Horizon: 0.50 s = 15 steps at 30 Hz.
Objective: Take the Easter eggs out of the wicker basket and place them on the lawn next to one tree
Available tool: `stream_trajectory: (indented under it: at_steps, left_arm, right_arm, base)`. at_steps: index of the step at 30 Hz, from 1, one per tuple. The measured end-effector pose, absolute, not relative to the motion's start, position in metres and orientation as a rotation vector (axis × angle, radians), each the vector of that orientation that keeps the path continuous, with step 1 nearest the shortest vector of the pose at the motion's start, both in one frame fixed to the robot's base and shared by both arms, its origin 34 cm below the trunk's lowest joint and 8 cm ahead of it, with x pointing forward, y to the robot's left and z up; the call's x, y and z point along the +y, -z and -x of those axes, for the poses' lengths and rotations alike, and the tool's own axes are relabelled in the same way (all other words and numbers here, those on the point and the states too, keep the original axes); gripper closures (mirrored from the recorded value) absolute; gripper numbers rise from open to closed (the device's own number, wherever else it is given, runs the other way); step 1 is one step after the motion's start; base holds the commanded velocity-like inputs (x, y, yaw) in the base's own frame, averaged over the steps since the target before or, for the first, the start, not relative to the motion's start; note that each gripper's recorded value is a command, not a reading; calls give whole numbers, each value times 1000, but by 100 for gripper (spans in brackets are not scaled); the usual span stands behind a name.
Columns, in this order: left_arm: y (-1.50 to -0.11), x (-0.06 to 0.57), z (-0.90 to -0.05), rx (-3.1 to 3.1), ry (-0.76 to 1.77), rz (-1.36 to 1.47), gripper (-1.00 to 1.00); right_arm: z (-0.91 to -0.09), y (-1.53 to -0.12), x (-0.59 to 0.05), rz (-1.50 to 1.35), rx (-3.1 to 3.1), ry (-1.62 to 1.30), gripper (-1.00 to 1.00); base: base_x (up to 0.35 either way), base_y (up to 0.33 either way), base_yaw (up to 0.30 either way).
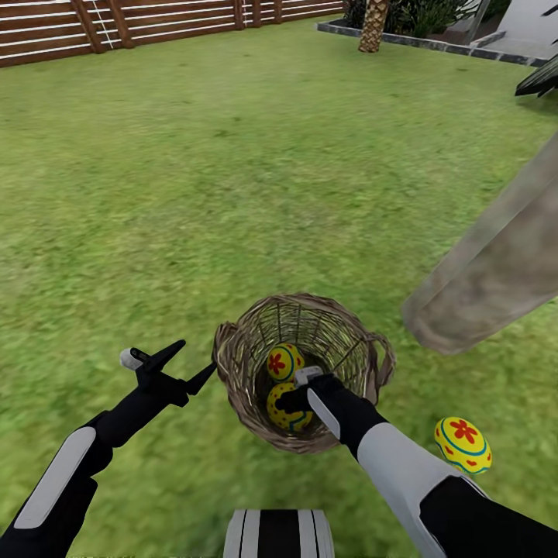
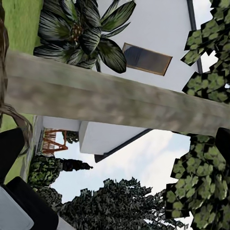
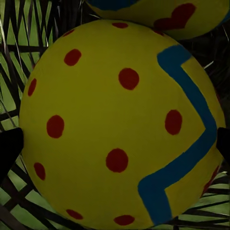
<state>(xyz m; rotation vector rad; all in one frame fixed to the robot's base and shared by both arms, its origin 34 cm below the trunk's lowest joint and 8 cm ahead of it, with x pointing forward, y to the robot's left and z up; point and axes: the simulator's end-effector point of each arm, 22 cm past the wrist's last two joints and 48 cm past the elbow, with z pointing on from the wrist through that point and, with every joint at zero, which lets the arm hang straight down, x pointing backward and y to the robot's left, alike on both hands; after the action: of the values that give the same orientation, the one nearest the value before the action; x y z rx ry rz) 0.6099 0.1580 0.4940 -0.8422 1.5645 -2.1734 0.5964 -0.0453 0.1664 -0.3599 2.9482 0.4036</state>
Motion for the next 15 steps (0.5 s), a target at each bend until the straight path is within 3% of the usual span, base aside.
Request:
stream_trajectory:
  at_steps: [15]
  left_arm:
    - [-487, 159, -609, 1561, 2174, 876, -100]
  right_arm:
    - [-599, -168, -48, 360, 2943, -393, 100]
  base:
    - [0, 0, 0]
